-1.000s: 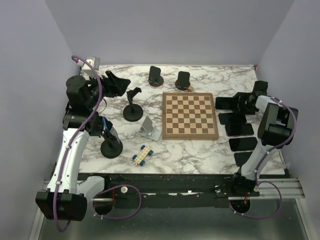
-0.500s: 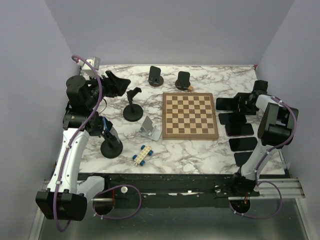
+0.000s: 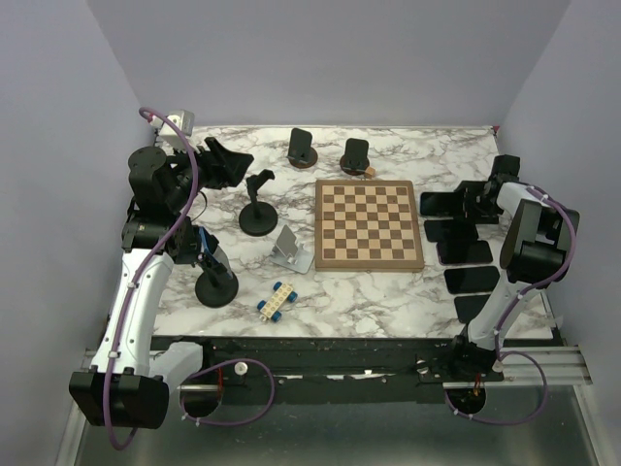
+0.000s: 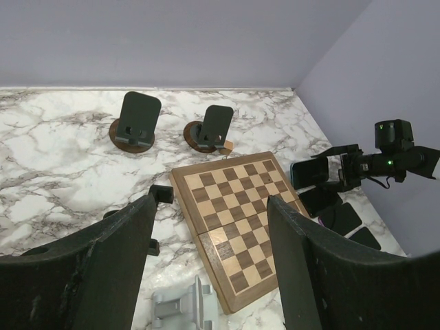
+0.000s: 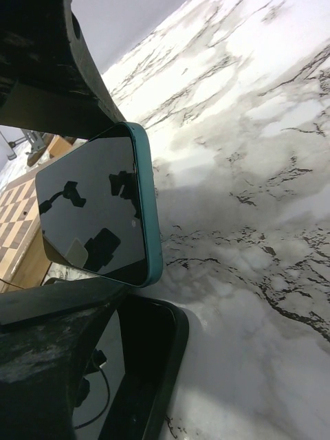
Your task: Remove the phone from the phone stand
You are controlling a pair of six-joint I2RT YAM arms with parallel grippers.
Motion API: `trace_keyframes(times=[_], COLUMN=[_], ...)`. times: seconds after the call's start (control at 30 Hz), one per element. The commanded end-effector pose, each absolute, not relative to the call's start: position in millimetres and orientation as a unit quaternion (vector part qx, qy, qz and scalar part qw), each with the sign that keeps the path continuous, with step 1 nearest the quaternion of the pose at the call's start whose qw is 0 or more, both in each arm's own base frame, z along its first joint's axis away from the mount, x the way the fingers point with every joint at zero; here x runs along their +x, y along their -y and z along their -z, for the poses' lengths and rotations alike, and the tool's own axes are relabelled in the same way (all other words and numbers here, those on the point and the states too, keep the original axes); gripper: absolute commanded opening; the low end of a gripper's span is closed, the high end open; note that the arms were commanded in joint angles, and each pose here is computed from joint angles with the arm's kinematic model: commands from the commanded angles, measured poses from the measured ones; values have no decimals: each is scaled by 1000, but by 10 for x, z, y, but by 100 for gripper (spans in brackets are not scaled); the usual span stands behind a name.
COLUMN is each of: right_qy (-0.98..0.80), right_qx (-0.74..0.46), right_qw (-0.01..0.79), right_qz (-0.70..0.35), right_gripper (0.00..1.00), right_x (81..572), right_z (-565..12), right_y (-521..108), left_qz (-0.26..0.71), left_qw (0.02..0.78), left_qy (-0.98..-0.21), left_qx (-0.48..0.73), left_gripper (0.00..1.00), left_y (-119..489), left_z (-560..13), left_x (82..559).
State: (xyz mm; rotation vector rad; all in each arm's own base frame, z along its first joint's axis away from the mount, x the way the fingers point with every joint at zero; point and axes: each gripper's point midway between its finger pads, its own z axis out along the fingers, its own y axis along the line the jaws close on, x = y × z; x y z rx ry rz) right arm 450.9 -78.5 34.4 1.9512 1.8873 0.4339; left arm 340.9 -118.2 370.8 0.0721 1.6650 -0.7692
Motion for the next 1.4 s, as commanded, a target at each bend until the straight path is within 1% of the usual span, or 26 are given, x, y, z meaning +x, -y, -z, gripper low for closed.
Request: trace_keyframes(times=[0.0, 0.1, 0.2, 0.33, 0.6, 0.67, 0.77, 0.9, 1.03, 1.13, 1.27, 1.37], right_qy=[-675, -676, -677, -680, -689, -694, -702, -709, -738, -767, -814, -841], right_qx=[705, 705, 704, 701, 689, 679, 653, 618, 518, 416, 301, 193], right_qw=[176, 172, 173, 175, 188, 206, 255, 329, 429, 484, 494, 497], right_qz=[-125, -127, -125, -124, -125, -124, -120, -76, -52, -74, -60, -88], right_gripper=[78, 90, 97, 100, 100, 100, 100, 100, 100, 100, 100, 100], right_x=[4384, 4386, 4389, 4394, 4386, 4397, 4455, 4471, 4538, 4635, 4711, 4769], right_z=[-235, -211, -208, -220, -314, -412, -672, -1148, -1666, -1912, -2022, -2089], right_y=[840, 828, 835, 840, 844, 852, 860, 897, 621, 221, -355, -879], left_qz=[345, 345, 345, 346, 346, 347, 349, 350, 348, 347, 346, 346], left_qw=[603, 602, 603, 603, 602, 602, 601, 600, 600, 600, 600, 598], left_qy=[-718, -719, -718, -718, -719, -718, -719, -718, -719, -719, -721, -722], left_qx=[38, 37, 37, 38, 37, 38, 37, 37, 36, 36, 35, 34], left_gripper=[74, 74, 74, 74, 74, 74, 74, 74, 74, 74, 74, 74], left_y=[1234, 1234, 1233, 1234, 1236, 1241, 1244, 1246, 1243, 1239, 1239, 1239], left_z=[-3713, -3704, -3708, -3710, -3702, -3706, -3699, -3699, -3690, -3688, -3673, -3659], left_x=[3374, 3381, 3380, 3374, 3379, 3375, 3378, 3381, 3383, 3384, 3401, 3409])
